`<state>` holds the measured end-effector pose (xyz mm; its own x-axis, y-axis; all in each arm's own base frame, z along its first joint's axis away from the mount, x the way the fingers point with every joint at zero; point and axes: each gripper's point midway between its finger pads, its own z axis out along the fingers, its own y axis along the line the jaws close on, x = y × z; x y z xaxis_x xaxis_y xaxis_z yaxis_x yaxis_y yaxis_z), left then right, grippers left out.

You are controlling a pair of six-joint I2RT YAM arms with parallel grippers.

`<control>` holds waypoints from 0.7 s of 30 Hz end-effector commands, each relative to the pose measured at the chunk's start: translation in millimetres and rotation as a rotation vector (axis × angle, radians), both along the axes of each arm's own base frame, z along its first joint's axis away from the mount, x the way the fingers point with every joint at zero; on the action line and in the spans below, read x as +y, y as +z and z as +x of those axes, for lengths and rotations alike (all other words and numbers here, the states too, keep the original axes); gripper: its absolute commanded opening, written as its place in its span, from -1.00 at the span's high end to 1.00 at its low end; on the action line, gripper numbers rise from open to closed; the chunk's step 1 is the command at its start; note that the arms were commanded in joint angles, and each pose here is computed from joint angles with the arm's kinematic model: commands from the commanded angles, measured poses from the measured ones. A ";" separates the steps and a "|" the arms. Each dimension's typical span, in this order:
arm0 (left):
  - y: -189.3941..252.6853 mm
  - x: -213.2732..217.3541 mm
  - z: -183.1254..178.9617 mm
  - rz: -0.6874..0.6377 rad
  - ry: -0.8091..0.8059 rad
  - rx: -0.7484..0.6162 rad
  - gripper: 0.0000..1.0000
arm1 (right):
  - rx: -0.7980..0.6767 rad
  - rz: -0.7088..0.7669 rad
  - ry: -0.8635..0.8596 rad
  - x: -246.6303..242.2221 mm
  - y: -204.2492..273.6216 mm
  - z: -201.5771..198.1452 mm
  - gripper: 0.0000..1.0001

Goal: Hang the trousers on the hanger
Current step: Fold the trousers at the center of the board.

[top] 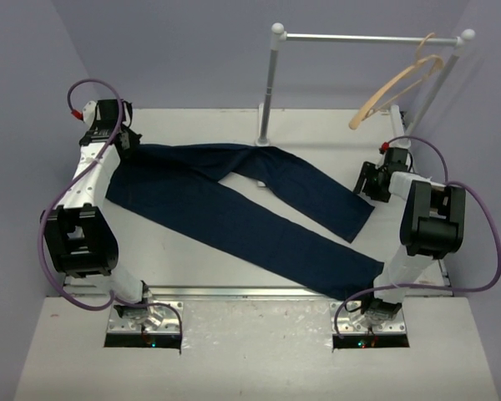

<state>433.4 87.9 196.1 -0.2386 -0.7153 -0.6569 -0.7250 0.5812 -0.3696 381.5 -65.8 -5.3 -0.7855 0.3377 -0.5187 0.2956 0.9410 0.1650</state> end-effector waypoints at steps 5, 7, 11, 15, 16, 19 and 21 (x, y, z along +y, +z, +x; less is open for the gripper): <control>39.6 12.7 9.2 0.032 0.003 -0.075 1.00 | 0.037 0.010 -0.007 2.1 -14.7 -6.2 0.63; 42.5 14.8 9.9 0.031 0.003 -0.077 1.00 | -0.003 0.010 -0.009 4.4 -1.0 -4.7 0.70; 45.0 13.4 14.3 0.014 -0.012 -0.080 1.00 | -0.027 0.048 0.035 17.8 14.5 -6.6 -0.02; 50.3 11.8 19.2 0.007 -0.024 -0.090 1.00 | -0.005 0.074 0.059 24.4 11.6 -10.4 -0.13; 49.6 11.2 19.9 0.005 -0.029 -0.086 1.00 | -0.005 0.076 0.060 25.0 11.0 -10.4 -0.12; 50.0 11.0 22.5 0.010 -0.043 -0.073 1.00 | -0.013 0.087 0.065 27.9 12.5 -10.3 -0.06; 50.7 13.0 21.2 0.018 -0.038 -0.071 1.00 | -0.001 0.078 0.084 29.5 13.1 -11.4 0.00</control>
<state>447.3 93.1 220.7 -0.2536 -0.7151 -0.6514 -0.7011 0.5998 -0.3855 367.4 -43.8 -4.5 -0.8115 0.3385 -0.4762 0.2587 0.9390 0.2266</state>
